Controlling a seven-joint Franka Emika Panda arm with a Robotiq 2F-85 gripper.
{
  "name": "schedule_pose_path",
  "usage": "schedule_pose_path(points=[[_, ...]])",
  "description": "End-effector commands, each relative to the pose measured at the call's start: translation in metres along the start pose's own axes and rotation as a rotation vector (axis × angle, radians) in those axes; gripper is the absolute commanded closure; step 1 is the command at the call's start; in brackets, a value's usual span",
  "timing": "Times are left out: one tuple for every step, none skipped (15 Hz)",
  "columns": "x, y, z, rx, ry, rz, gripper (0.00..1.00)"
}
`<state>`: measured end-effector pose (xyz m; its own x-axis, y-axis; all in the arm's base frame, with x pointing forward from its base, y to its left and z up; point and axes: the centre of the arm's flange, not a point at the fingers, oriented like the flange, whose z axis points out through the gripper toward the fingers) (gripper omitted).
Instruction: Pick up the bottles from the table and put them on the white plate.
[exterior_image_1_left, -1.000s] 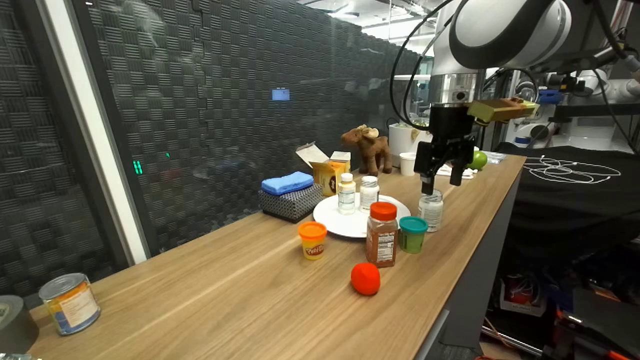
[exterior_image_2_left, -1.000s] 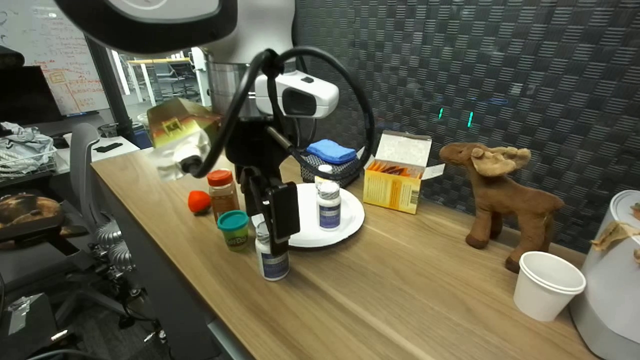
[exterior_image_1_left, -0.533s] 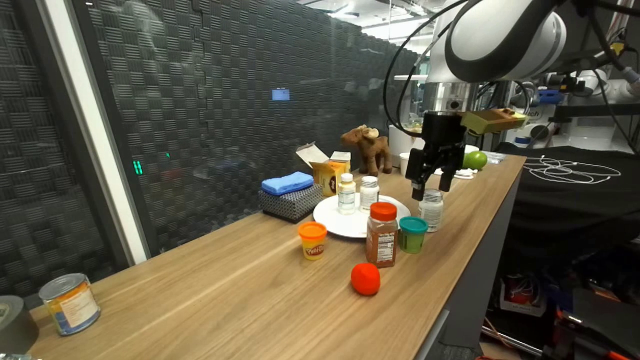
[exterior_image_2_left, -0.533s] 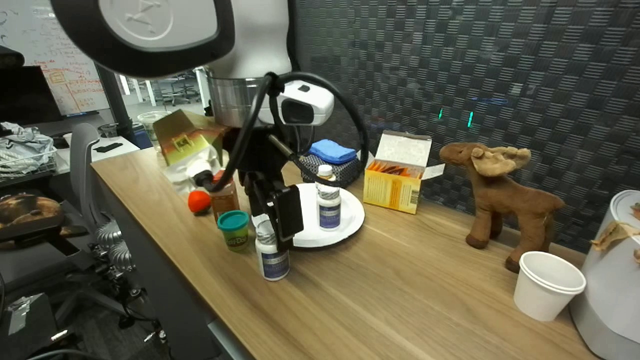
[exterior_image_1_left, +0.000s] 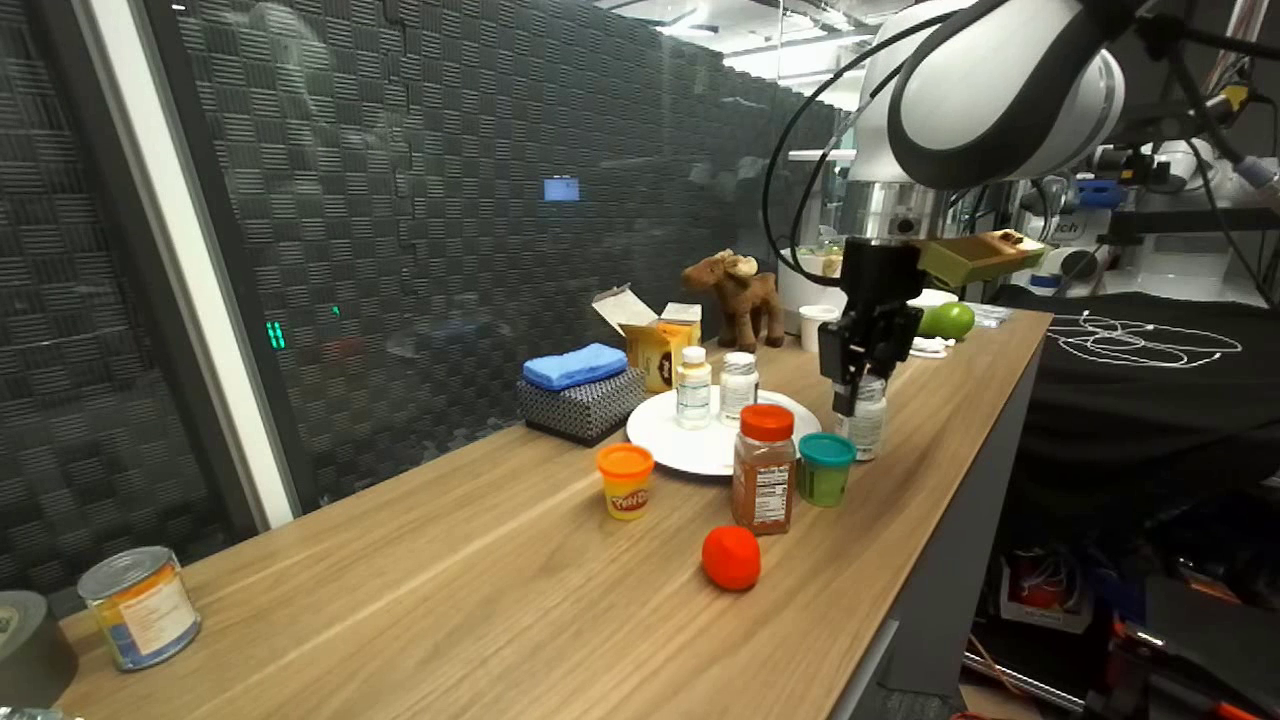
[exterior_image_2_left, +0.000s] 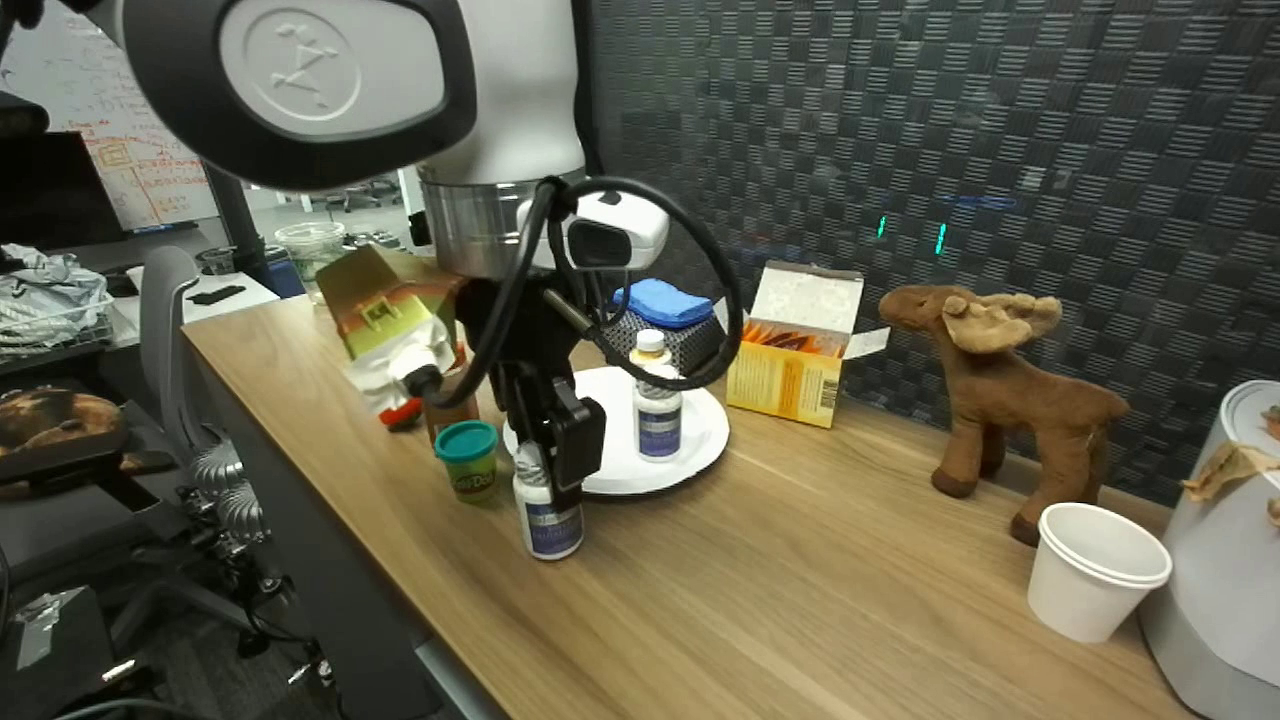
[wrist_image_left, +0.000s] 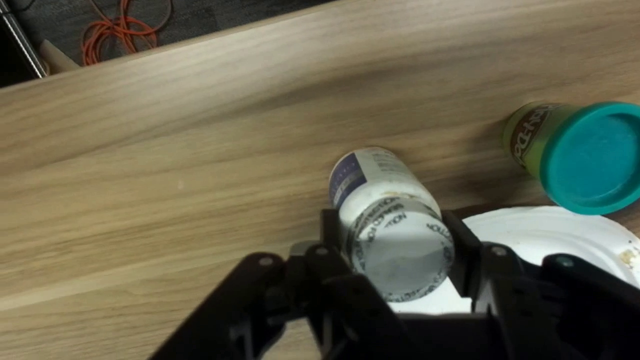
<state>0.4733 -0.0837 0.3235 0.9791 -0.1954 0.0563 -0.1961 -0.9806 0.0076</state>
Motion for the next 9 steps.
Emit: schedule_pose_path(points=[[-0.012,0.000,-0.022,-0.017,0.080,0.015,0.74],[-0.011,-0.003,-0.028,-0.018,0.086,0.021,0.74],[-0.008,-0.006,-0.034,-0.011,0.094,0.027,0.74],[-0.006,-0.008,-0.039,-0.004,0.094,0.028,0.74],[-0.003,-0.012,-0.043,0.003,0.100,0.021,0.74],[0.001,-0.016,-0.045,0.013,0.107,0.001,0.74],[0.006,-0.020,-0.045,0.017,0.122,-0.007,0.74],[0.011,-0.024,-0.043,0.013,0.130,-0.015,0.74],[0.015,-0.029,-0.041,0.010,0.135,-0.022,0.74]])
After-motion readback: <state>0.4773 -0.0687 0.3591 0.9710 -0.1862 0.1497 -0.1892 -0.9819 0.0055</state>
